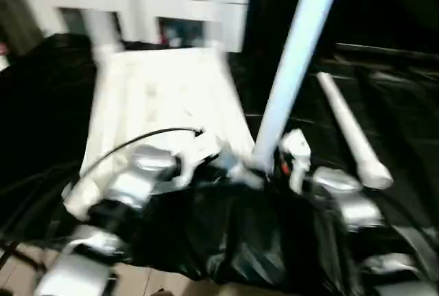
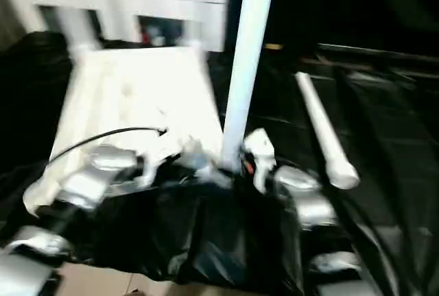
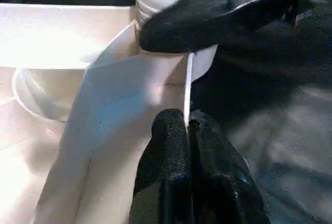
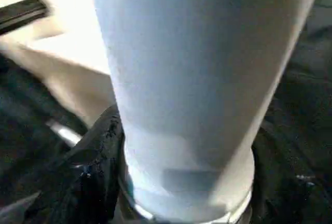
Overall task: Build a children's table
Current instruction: Rotate leg to tighten
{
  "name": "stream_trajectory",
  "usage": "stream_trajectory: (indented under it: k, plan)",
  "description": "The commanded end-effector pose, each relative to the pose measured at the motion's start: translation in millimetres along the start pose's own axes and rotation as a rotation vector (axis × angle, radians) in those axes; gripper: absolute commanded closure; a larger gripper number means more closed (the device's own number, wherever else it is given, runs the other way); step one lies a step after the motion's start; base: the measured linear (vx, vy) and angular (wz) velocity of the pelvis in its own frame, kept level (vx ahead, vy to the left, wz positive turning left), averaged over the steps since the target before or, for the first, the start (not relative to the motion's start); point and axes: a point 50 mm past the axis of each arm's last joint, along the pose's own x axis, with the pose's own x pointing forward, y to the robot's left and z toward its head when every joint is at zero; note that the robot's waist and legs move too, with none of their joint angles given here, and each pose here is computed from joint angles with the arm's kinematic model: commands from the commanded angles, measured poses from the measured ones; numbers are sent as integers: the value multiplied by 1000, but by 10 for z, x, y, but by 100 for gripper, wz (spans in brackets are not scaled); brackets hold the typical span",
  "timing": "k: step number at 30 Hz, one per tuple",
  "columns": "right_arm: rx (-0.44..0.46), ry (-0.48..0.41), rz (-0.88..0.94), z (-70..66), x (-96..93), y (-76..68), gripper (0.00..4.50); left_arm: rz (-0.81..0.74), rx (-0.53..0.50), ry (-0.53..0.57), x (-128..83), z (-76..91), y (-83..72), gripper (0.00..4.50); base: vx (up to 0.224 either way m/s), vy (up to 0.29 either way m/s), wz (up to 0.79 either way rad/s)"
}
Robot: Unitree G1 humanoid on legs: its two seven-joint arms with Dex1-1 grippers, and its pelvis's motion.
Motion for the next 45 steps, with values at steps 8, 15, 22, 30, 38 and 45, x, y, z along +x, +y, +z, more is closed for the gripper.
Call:
stream_trajectory:
  k: [8,15,22,30,38,45]
  plan:
    - [34,50,-102,-152,270,296,119,123,1,-108,276,297,-84,450,0,0,0]
    - [-33,-9,-5,-9,248,272,61,-10,34,-104,207,245,-136,450,0,0,0]
    - [-164,29,289,14,53,227,61,-176,99,-89,-20,147,-111,450,0,0,0]
    - [-212,90,624,34,-191,240,61,-298,91,-39,-229,45,-56,450,0,0,0]
    - [-194,127,757,42,-294,247,134,-364,84,-16,-302,13,-46,450,0,0,0]
    - [-166,123,758,-19,-290,333,177,-336,83,-23,-272,13,-39,450,0,0,0]
